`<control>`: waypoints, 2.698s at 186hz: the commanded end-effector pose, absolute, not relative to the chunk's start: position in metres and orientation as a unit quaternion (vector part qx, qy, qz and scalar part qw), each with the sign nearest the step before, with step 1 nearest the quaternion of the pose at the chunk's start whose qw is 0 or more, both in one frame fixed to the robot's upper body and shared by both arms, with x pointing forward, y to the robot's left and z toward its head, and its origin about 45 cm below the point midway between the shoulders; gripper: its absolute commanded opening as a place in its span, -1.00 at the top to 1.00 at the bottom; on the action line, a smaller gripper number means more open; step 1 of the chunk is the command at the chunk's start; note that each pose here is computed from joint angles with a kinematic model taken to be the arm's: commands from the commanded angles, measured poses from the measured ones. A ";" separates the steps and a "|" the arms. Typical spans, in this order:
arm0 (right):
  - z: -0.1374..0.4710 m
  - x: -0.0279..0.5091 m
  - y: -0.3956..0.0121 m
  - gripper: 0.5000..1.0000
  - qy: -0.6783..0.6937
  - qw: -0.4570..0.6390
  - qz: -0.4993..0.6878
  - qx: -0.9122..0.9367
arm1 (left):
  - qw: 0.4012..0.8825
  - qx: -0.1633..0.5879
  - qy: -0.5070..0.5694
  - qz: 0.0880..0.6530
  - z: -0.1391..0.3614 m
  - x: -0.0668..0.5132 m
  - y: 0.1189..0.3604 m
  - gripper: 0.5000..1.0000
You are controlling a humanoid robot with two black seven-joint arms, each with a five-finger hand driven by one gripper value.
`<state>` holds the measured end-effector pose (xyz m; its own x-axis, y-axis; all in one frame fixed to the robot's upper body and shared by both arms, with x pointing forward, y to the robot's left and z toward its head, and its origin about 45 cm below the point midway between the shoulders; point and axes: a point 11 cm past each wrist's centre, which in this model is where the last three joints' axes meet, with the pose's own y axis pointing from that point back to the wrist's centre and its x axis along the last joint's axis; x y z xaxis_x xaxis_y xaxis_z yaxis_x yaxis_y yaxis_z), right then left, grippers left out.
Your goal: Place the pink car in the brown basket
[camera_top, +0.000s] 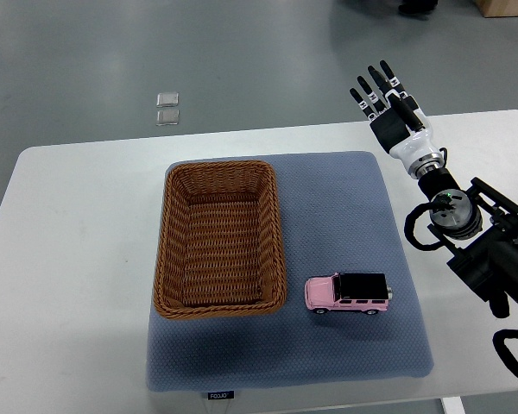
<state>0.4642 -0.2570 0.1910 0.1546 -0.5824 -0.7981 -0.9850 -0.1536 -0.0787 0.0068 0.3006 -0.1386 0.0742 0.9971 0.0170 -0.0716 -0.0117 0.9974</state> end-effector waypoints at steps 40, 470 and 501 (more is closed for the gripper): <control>0.195 0.463 -0.242 -0.63 0.554 0.269 0.285 -0.735 | 0.532 0.504 0.459 0.502 -0.139 0.007 0.301 -1.00; 0.147 0.293 -0.247 0.96 0.169 -0.378 -0.165 -0.895 | 0.531 0.506 0.461 0.500 -0.139 0.006 0.300 -1.00; 0.148 0.295 -0.249 1.00 0.171 -0.375 -0.173 -0.895 | 0.531 0.505 0.461 0.501 -0.139 0.006 0.300 -1.00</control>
<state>0.2937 -0.2471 0.1465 0.8856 -0.1760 0.4298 -0.4307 -0.6576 0.6181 0.0061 0.3002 -0.1386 0.0738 0.9971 0.0165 -0.0655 -0.0116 0.9978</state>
